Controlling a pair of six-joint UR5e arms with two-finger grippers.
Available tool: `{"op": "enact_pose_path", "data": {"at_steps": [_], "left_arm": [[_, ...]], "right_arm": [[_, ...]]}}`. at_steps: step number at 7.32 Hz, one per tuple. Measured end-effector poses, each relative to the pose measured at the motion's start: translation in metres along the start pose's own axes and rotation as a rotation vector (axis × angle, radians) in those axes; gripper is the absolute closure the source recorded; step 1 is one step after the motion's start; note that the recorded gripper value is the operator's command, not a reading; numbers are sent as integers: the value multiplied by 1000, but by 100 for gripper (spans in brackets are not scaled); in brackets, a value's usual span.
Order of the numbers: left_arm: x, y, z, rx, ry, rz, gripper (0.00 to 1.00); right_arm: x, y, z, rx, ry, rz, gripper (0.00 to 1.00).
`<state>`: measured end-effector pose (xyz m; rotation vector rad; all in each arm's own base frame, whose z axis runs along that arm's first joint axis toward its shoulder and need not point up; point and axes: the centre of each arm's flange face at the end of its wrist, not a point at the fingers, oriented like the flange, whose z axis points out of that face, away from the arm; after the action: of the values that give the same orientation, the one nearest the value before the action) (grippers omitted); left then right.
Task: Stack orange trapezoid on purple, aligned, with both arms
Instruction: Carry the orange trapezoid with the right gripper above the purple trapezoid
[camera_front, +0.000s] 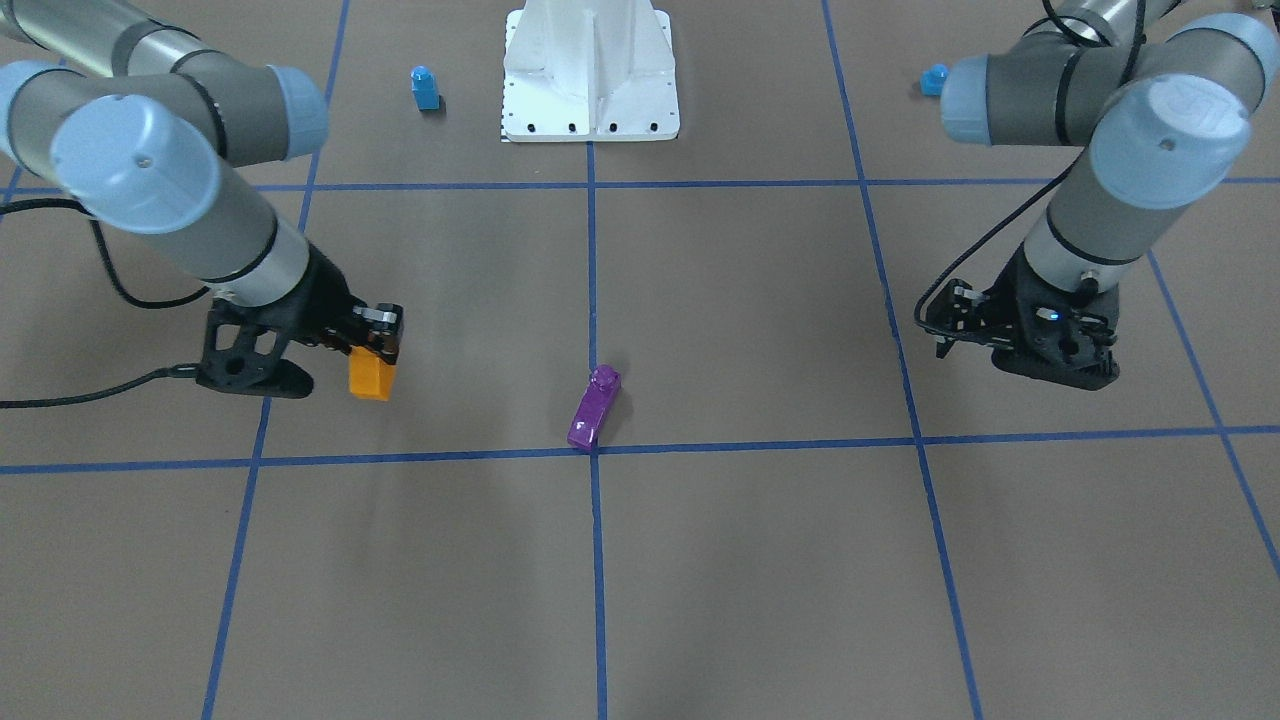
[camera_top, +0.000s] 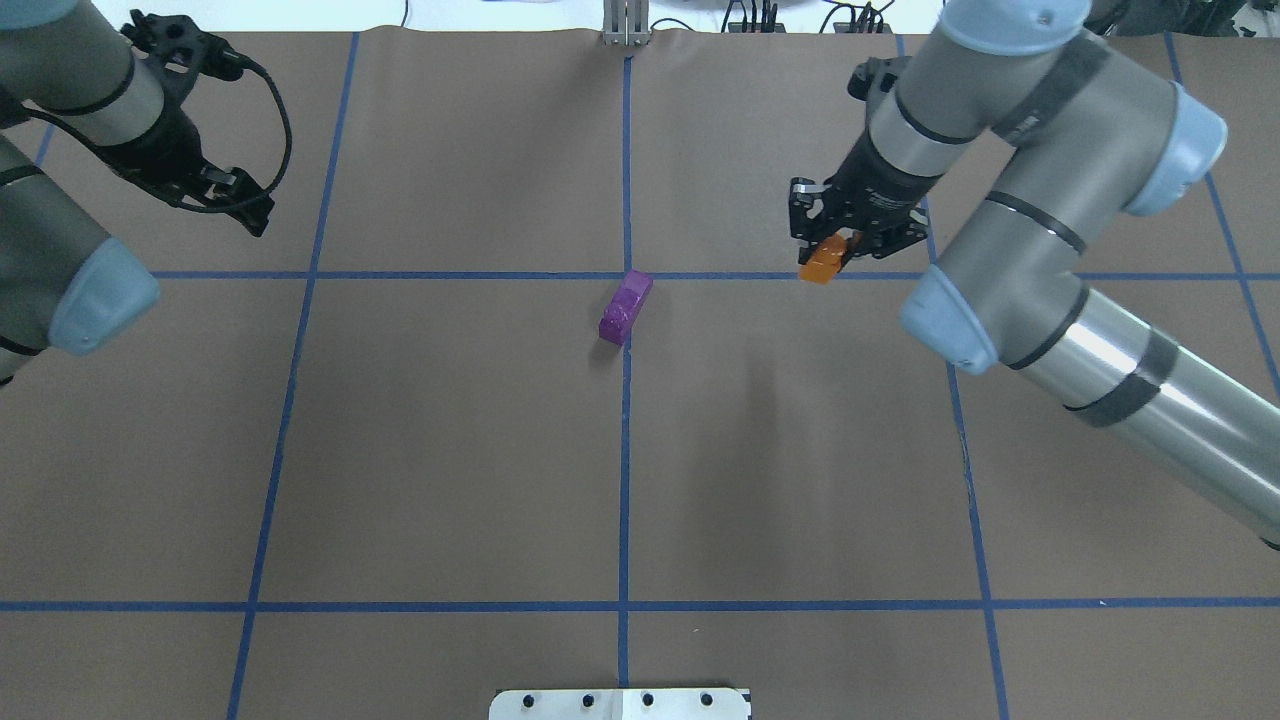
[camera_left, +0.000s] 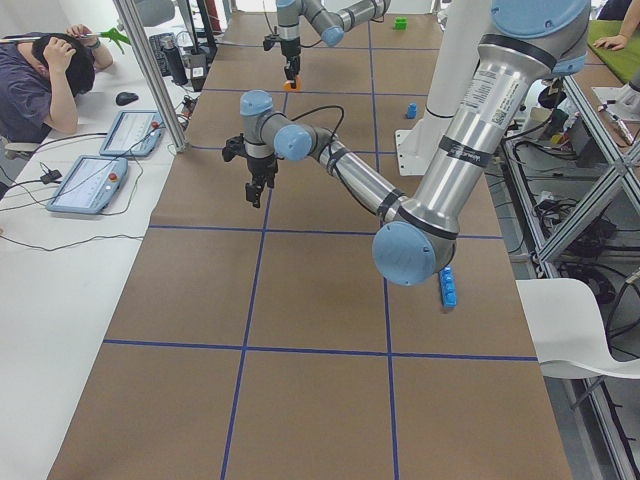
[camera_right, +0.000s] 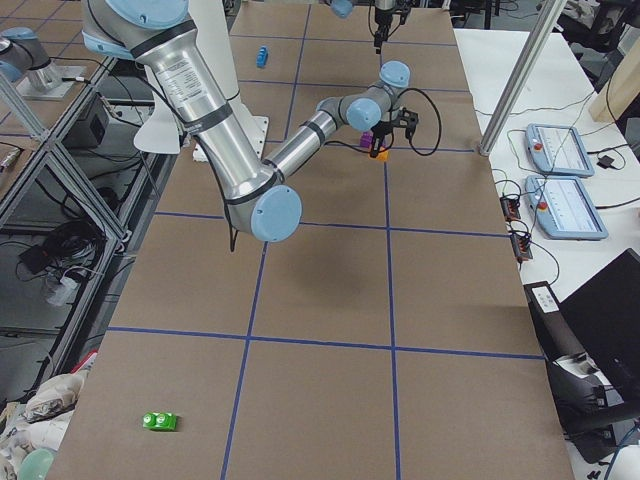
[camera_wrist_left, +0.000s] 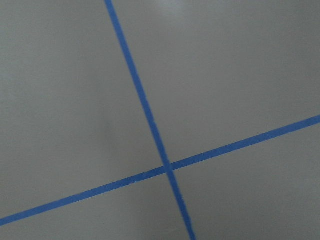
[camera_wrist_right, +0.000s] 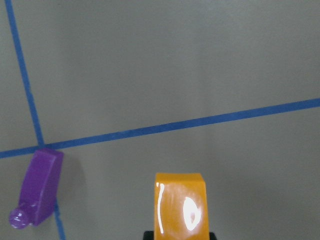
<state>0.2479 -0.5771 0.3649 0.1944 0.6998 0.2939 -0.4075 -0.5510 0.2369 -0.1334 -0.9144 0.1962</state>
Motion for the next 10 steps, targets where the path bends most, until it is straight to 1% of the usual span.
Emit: {"op": "enact_pose_path", "data": {"at_steps": [2, 3, 4, 6, 9, 10], "left_arm": [[-52, 16, 3, -21, -20, 13, 0], [-64, 22, 6, -28, -25, 18, 0], [-71, 26, 8, -34, -29, 19, 0], [-77, 29, 9, -37, -33, 16, 0], [-78, 29, 9, -37, -34, 15, 0], [-78, 29, 9, -37, -34, 15, 0]], "right_arm": [[-97, 29, 24, 33, 24, 122, 100], [-133, 39, 37, 43, 38, 173, 100], [-154, 44, 49, 47, 52, 201, 100], [-164, 43, 64, 49, 74, 242, 100], [-173, 40, 78, 55, 73, 370, 100], [-184, 37, 83, 59, 77, 393, 100]]}}
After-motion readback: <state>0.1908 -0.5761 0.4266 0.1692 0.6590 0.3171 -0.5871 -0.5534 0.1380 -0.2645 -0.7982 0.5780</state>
